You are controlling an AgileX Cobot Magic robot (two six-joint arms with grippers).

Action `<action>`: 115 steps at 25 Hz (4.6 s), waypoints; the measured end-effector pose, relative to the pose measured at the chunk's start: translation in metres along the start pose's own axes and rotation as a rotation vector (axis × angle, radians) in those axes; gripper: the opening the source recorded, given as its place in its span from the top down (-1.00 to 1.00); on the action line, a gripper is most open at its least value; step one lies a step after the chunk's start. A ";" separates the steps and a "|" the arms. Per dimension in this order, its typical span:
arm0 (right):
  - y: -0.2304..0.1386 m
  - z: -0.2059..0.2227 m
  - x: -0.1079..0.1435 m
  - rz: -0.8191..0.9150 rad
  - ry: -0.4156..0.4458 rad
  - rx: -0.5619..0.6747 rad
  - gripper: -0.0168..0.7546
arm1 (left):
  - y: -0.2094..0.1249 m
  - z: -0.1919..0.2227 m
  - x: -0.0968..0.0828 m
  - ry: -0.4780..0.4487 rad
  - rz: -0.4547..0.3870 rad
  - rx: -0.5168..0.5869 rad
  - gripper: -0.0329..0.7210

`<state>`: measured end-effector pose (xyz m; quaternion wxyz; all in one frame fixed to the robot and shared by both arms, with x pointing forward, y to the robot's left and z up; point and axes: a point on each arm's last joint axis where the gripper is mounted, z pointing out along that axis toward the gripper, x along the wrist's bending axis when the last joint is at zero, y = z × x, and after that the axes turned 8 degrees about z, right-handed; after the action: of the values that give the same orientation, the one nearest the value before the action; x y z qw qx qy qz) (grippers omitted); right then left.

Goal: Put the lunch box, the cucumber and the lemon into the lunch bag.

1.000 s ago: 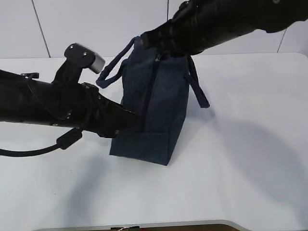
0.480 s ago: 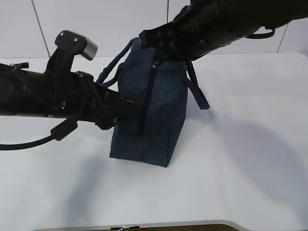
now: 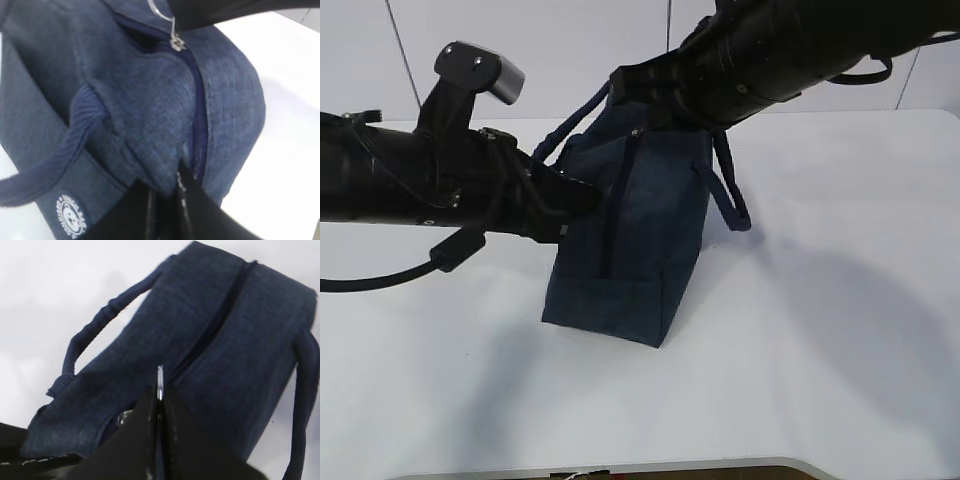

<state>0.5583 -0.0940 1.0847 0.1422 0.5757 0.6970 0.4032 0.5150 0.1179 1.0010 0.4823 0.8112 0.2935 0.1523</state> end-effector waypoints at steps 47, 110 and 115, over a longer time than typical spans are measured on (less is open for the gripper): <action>0.022 0.007 0.006 -0.037 -0.009 -0.028 0.94 | 0.004 -0.027 0.000 0.113 -0.061 -0.014 -0.08; 0.052 0.042 -0.019 -0.026 -0.061 -0.125 0.94 | -0.025 -0.028 -0.010 0.055 -0.060 0.079 0.95; 0.063 0.059 -0.018 -0.027 -0.063 -0.140 0.94 | -0.020 -0.033 -0.011 0.056 -0.033 0.064 0.95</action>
<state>0.6459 -0.0859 1.0879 0.2092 0.5671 0.6702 0.4306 0.4820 0.1413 0.9999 0.4502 0.8166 0.3250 0.1578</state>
